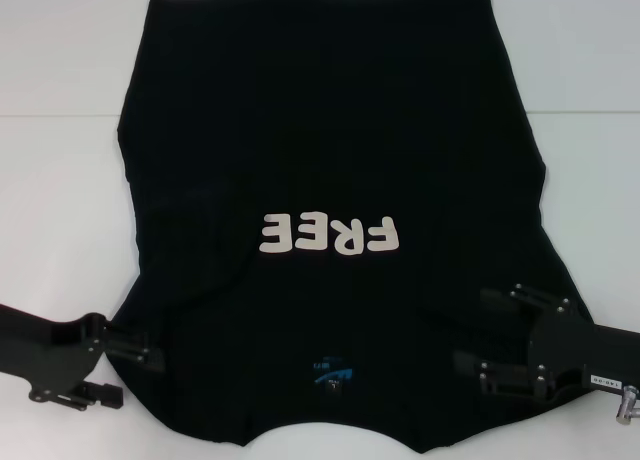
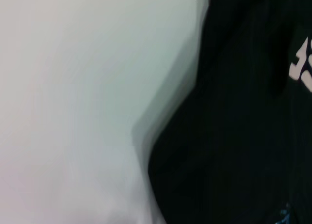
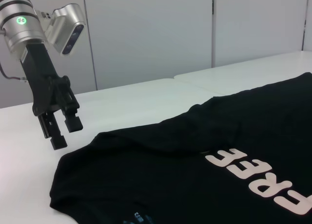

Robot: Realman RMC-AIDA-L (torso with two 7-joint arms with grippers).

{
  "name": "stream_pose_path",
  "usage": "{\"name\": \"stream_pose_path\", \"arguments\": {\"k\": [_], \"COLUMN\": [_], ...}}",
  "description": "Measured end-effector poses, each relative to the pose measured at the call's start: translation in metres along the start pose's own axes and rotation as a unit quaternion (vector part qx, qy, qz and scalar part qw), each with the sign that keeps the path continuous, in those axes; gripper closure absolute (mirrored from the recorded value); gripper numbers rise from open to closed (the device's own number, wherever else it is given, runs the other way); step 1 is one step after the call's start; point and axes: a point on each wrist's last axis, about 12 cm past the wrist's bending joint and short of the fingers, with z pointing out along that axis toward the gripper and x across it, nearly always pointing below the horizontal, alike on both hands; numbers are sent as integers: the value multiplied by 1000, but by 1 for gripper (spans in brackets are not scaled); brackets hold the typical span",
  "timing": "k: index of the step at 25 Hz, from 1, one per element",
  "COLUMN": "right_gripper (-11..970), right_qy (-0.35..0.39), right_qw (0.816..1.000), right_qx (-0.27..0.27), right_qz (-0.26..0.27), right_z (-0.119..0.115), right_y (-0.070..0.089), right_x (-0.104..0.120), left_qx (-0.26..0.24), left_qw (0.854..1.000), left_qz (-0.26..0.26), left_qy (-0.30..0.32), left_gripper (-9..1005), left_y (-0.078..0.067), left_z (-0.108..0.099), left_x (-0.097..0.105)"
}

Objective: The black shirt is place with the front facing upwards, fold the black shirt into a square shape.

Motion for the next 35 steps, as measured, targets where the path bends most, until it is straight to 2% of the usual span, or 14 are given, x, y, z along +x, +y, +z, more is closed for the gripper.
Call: {"name": "stream_pose_path", "arguments": {"k": [6,16,29,35], "right_gripper": [32,33,33,33], "right_qy": [-2,-3,-3,-2], "right_qw": [1000,1000,1000,1000], "right_qx": [2,2,2,3], "right_qz": [2,1,1,1], "right_z": [-1,-2,-2,-2], "right_y": [0,0,0,0], "right_x": [0,0,0,0], "left_qx": [-8,-7,-2,-3], "left_qw": [1000,1000,1000,1000], "left_qz": [4,0,13,15], "left_qy": [23,21,19,10], "left_gripper": [270,271,273,273], "left_y": [-2,0,-12,-13], "left_z": [9,16,21,23], "left_x": [3,3,-4,-6]}}
